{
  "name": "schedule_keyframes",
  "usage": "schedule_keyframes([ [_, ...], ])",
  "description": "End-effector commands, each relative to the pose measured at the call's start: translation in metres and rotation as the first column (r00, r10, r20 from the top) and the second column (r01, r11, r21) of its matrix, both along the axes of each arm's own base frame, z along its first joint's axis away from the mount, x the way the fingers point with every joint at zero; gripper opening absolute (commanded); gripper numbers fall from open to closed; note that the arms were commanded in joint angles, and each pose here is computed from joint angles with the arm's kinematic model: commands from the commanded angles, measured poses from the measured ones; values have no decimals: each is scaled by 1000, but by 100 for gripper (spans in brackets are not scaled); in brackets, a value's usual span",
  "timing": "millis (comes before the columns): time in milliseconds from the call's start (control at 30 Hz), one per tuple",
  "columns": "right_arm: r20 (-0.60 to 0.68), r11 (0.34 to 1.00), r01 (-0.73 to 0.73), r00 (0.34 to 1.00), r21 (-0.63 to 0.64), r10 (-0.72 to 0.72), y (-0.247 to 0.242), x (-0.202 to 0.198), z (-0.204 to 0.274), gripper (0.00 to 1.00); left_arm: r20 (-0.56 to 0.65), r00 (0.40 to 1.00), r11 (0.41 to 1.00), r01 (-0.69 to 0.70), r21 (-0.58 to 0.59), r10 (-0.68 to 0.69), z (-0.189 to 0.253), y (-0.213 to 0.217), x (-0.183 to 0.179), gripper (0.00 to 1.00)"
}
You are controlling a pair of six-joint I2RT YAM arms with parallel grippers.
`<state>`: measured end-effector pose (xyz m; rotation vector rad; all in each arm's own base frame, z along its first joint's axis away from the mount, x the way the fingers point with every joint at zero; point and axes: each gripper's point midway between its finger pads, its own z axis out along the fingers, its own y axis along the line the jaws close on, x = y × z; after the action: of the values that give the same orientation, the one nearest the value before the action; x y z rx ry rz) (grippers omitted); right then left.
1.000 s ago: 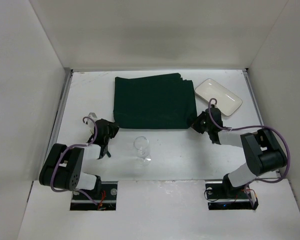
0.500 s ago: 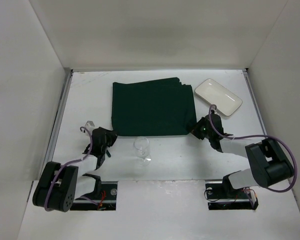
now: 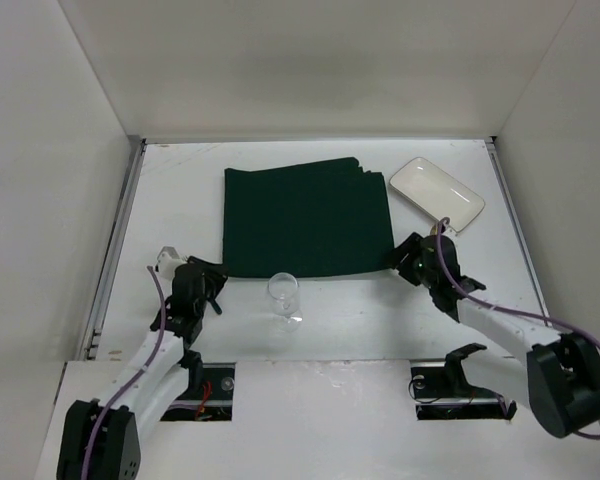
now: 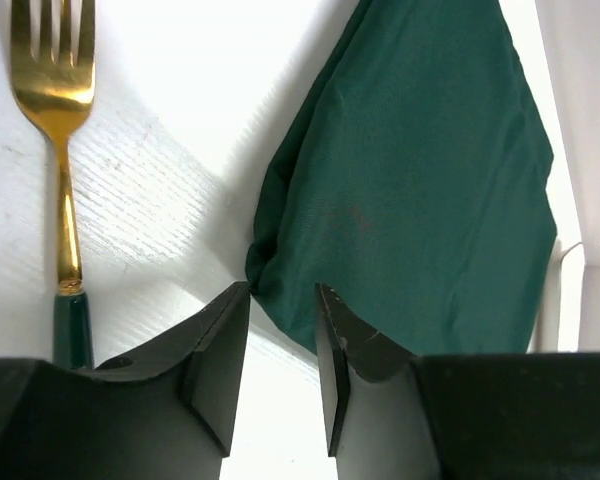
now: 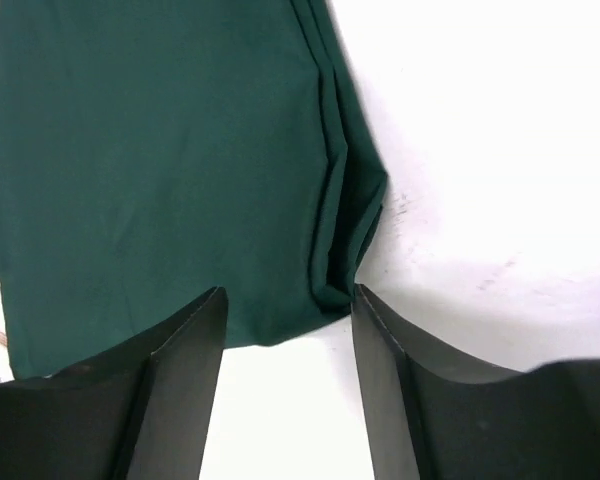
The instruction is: Set the dinner table for one person
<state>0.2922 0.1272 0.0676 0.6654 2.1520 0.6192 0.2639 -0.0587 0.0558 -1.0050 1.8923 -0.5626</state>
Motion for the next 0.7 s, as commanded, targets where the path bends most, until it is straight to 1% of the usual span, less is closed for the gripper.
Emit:
schedule_keyframes([
  [0,69,995,29,997,-94,-23,-12,3,30,60,11,1000,998,25,59,-25,24,0,3,29],
  [133,155,988,44,988,-151,-20,-12,2,67,62,43,999,992,15,129,-21,42,2,9,30],
  [167,164,987,33,986,-157,-7,-8,3,71,61,48,999,990,18,140,-25,44,0,11,30],
  [200,167,987,16,986,-158,11,-1,4,73,54,47,998,989,27,148,-34,45,-4,13,31],
  [300,169,987,-61,982,-148,86,27,13,70,29,45,996,986,72,148,-80,44,-27,25,32],
  [333,165,988,-67,982,-143,91,33,16,66,23,40,994,986,91,138,-97,42,-35,30,32],
  [400,169,991,-73,981,-114,91,43,25,62,17,19,993,987,117,106,-120,35,-49,35,32],
  [467,168,993,-63,983,-97,79,47,31,53,15,4,992,988,129,81,-129,28,-56,40,32],
  [533,136,994,-58,988,-93,71,49,35,35,13,-33,992,988,124,89,-122,14,-54,41,32],
  [667,-5,993,-32,999,-117,32,38,30,-21,11,-110,991,989,90,114,-77,-11,-37,34,31],
])
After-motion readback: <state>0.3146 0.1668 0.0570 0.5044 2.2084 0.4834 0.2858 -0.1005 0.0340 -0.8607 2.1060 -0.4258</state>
